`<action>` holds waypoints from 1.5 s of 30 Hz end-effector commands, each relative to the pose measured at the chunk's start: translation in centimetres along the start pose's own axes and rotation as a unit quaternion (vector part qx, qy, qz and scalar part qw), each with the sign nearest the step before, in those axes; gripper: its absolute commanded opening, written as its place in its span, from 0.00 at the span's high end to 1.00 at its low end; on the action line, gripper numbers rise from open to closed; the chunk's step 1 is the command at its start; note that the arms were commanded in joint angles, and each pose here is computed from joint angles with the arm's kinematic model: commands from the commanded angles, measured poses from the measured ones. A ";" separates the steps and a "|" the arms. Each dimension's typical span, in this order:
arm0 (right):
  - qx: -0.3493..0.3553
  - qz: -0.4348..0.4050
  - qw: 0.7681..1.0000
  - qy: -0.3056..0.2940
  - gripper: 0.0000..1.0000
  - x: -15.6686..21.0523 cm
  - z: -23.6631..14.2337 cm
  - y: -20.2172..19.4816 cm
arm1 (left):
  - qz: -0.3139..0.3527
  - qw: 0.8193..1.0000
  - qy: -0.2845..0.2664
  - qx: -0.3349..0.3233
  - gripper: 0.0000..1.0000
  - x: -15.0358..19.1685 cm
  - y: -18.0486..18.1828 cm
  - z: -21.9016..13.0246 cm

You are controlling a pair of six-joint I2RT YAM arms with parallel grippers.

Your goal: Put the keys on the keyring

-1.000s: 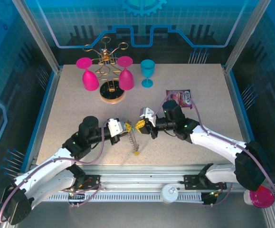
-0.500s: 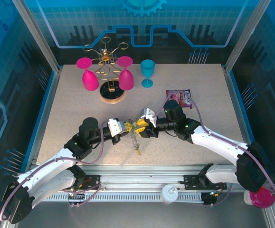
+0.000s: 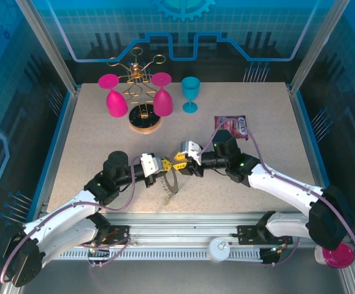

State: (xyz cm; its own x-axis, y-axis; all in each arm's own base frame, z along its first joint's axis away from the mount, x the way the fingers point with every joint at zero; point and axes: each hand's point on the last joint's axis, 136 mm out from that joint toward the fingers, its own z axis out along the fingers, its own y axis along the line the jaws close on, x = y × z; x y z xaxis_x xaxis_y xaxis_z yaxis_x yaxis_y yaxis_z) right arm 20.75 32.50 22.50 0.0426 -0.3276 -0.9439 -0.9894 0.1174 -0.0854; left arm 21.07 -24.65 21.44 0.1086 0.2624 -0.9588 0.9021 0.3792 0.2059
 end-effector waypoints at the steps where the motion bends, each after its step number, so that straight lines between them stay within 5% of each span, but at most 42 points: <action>1: 0.000 -0.020 1.000 0.012 0.72 0.4 0.4 0.2 | 0.015 0.999 -0.031 0.014 1.00 -2.1 -0.2 0.0; 6: -0.005 -0.025 0.999 0.021 0.80 0.9 0.8 0.4 | 0.013 0.999 -0.035 0.020 1.00 -2.2 -0.3 0.0; 10: -0.008 -0.033 0.999 0.019 1.00 0.6 0.9 0.5 | 0.010 0.999 -0.034 0.020 1.00 -2.2 -0.3 0.1; 13: -0.012 -0.049 0.998 0.031 1.00 0.3 0.7 0.7 | 0.004 1.000 -0.020 0.007 1.00 -1.8 0.2 0.2; 15: -0.021 -0.065 0.996 0.054 1.00 0.4 0.6 1.2 | 0.000 1.000 0.008 -0.002 0.82 -1.0 0.7 0.3; 18: -0.039 -0.094 0.990 0.100 1.00 0.5 0.4 1.8 | -0.003 0.998 0.059 -0.010 0.79 0.1 1.2 0.4; 23: -0.065 -0.125 0.977 0.159 1.00 1.2 0.4 2.6 | -0.003 0.995 0.101 -0.005 0.85 1.2 1.2 0.5; 29: -0.075 -0.122 0.984 0.107 1.00 -1.5 0.7 3.2 | 0.007 0.997 0.075 0.013 1.00 0.3 0.5 0.4; 31: -0.056 -0.089 0.993 0.055 0.83 -2.2 -0.1 2.2 | 0.014 0.998 0.053 0.018 1.00 -0.3 0.0 0.2; 34: -0.049 -0.025 0.998 -0.018 0.72 -1.9 -1.1 1.1 | 0.020 0.999 0.015 0.025 1.00 -1.3 -0.6 -0.1; 45: -0.072 0.001 0.996 -0.058 0.66 0.1 -0.4 1.1 | -0.001 0.999 -0.014 0.039 1.00 -2.0 -0.9 0.2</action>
State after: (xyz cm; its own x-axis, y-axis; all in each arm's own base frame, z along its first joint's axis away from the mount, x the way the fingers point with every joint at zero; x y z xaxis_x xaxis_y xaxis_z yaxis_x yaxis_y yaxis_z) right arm 19.54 31.78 20.54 0.0124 -0.2952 -0.9554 -0.9998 0.0110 -0.0164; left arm 20.35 -25.19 21.49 0.0820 0.2986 -0.9508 0.9257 0.3307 0.1837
